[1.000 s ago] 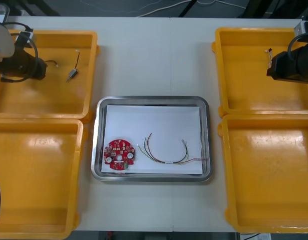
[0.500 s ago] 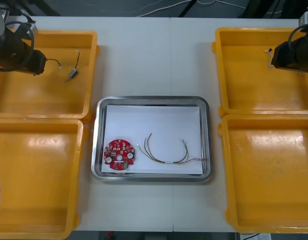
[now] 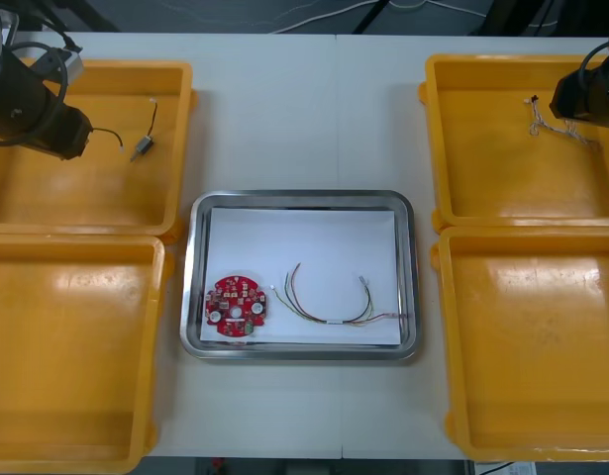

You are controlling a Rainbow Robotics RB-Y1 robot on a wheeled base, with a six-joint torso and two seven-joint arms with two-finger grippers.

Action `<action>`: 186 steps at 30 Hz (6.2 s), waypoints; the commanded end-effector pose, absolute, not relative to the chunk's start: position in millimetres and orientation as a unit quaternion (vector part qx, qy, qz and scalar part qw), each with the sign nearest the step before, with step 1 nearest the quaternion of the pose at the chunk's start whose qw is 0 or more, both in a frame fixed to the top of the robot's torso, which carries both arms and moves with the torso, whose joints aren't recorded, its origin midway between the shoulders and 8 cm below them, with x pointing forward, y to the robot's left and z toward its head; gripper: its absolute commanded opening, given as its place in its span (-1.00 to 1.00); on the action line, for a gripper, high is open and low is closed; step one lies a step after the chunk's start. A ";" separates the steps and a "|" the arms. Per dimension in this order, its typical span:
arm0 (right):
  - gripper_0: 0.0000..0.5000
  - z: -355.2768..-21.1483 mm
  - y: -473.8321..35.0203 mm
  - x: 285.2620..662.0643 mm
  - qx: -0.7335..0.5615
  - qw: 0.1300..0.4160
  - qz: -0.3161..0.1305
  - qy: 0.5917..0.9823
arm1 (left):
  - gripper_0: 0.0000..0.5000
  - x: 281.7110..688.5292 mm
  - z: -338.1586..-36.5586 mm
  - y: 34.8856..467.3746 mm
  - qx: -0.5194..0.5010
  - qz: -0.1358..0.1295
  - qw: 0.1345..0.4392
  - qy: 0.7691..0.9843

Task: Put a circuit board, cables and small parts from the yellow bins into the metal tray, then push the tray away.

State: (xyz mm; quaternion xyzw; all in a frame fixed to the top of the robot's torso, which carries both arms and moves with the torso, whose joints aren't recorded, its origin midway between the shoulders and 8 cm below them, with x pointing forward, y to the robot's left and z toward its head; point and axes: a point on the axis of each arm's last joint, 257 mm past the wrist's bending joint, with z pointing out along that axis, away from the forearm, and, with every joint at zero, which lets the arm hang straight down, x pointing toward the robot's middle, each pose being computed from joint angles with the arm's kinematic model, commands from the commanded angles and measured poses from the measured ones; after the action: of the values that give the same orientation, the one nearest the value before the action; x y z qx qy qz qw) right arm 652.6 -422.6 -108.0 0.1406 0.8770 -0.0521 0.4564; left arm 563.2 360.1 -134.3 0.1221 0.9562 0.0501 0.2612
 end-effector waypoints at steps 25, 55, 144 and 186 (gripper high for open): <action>1.00 -97.6 -392.6 706.5 0.162 0.553 -0.014 0.817 | -1.00 482.6 -126.6 262.3 -0.025 -0.003 0.274 0.961; -1.00 -139.0 -381.8 705.7 0.183 0.528 0.009 0.829 | -1.00 456.4 -179.0 151.0 -0.008 -0.033 0.274 0.961; 1.00 -122.0 -331.7 639.2 0.527 0.277 0.129 0.793 | 1.00 463.9 -171.4 129.2 0.003 -0.041 0.292 0.956; 1.00 -172.0 -337.7 641.9 0.628 0.235 0.139 0.729 | 1.00 558.8 -80.8 278.6 0.066 0.040 0.350 0.934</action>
State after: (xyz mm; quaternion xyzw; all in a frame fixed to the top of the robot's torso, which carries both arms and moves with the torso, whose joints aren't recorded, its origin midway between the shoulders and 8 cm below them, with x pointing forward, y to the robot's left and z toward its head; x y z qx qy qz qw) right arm 624.6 -350.4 -203.2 0.6093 0.7536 0.1045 0.2235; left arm 538.9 256.9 -123.2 0.0348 0.9513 0.0104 0.3060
